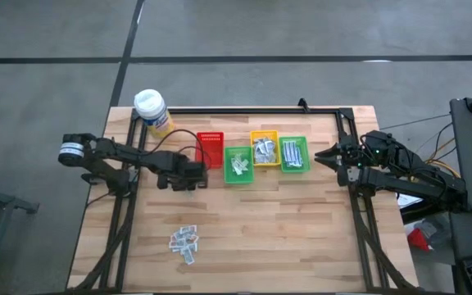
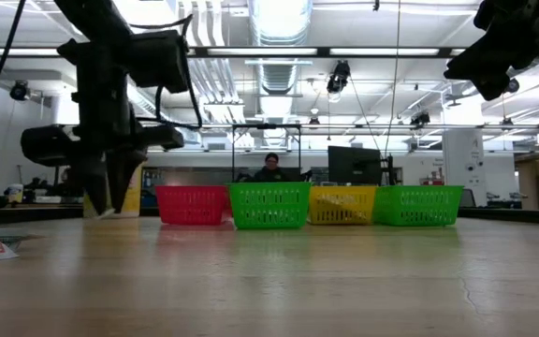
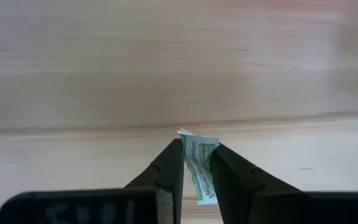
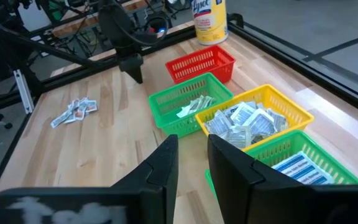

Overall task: Pick & Place First Aid Supplies
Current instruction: Put the bandage into the left green basket

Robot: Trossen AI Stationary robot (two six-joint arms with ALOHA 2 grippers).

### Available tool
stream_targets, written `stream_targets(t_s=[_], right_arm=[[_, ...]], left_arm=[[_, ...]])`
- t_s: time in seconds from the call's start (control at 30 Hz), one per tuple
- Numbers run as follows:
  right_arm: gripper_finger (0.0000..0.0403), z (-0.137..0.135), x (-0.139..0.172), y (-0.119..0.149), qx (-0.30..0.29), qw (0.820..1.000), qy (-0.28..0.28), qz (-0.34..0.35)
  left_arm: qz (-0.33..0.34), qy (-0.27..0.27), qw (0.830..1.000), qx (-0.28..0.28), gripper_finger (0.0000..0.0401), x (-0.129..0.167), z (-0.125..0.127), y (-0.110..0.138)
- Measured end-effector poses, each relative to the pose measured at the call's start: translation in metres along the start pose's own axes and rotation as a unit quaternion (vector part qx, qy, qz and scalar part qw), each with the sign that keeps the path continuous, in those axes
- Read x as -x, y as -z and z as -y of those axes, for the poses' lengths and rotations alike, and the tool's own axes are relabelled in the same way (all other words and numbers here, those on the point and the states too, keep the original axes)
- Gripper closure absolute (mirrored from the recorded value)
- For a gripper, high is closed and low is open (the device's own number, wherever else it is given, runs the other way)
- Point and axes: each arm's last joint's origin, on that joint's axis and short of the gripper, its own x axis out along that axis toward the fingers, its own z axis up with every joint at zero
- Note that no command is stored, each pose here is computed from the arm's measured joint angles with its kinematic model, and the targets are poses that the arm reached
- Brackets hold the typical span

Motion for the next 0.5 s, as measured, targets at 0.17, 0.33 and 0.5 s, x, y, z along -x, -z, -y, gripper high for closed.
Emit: stream_targets(t_s=[0.17, 0.33, 0.5], right_arm=[[0.032, 0.0, 0.0, 0.0, 0.0, 1.0, 0.0, 0.0], [0.0329, 0.0, 0.0, 0.0, 0.0, 1.0, 0.0, 0.0], [0.0335, 0.0, 0.0, 0.0, 0.0, 1.0, 0.0, 0.0]], left_arm=[[0.001, 0.043, 0.999, -0.009, 0.0331, 0.003, 0.01, 0.0], [0.005, 0.094, 0.995, -0.022, 0.033, 0.009, 0.023, -0.001], [0.012, 0.164, 0.986, -0.04, 0.033, 0.019, 0.04, -0.001]])
